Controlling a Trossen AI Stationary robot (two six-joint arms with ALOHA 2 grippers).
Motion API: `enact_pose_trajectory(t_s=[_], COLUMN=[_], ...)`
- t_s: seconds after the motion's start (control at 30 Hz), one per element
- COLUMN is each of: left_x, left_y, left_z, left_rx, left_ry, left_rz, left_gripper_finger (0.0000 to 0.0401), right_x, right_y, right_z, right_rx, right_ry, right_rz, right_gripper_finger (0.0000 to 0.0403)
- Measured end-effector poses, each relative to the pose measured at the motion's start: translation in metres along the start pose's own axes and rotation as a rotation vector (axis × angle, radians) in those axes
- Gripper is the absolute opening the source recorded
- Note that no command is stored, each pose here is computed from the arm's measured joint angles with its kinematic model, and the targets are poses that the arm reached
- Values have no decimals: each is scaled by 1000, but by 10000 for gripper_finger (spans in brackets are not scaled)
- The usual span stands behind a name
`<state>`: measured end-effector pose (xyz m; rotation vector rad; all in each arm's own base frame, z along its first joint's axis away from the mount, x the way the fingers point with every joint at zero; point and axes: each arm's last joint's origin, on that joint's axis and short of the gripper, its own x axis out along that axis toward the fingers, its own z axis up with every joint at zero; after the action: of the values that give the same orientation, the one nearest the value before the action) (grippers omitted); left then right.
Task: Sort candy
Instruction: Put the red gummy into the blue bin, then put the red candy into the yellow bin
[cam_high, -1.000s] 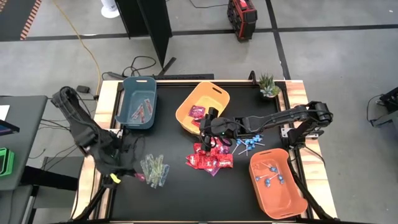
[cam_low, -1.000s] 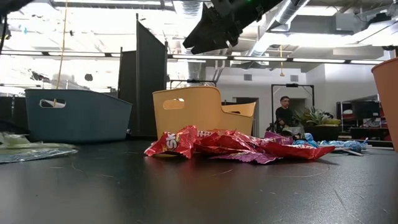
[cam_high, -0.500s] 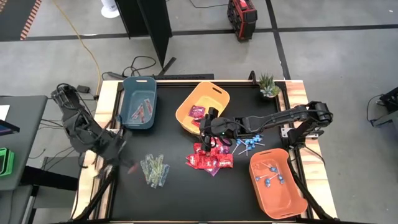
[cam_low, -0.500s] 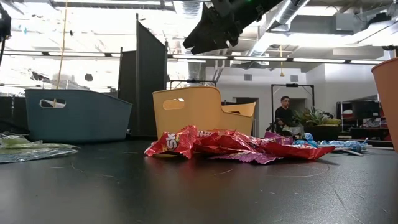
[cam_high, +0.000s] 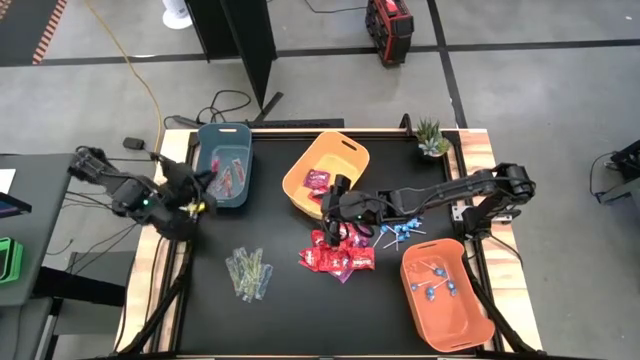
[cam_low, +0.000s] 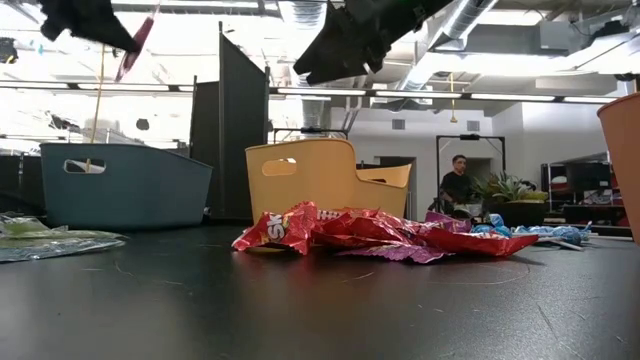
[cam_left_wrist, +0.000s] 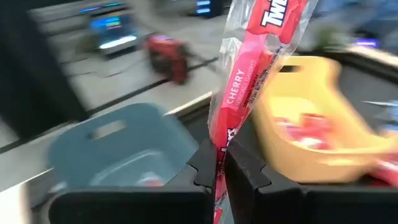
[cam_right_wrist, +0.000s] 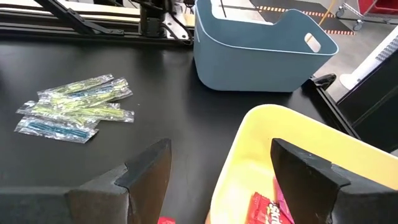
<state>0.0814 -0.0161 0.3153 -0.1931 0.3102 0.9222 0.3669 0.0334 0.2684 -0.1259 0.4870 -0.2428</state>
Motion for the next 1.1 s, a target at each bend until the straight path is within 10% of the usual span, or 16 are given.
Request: enact_pose_trajectory(t_s=[0.23,0.63,1.1], left_x=[14,39,40], left_y=[3,-2,-62], left_z=[0,-1,17], left_rx=[70,155,213], left_ry=[76,221,47], left_rz=[171,366,-26], left_gripper_finger=[51,244,269], right_x=[-7,-22,-25], right_y=[17,48,50], right_z=[-3,-16,-67], right_rx=[-36,61,184], right_ry=[18,133,451], right_rz=[47,114,-97], right_gripper_finger=[291,291,290])
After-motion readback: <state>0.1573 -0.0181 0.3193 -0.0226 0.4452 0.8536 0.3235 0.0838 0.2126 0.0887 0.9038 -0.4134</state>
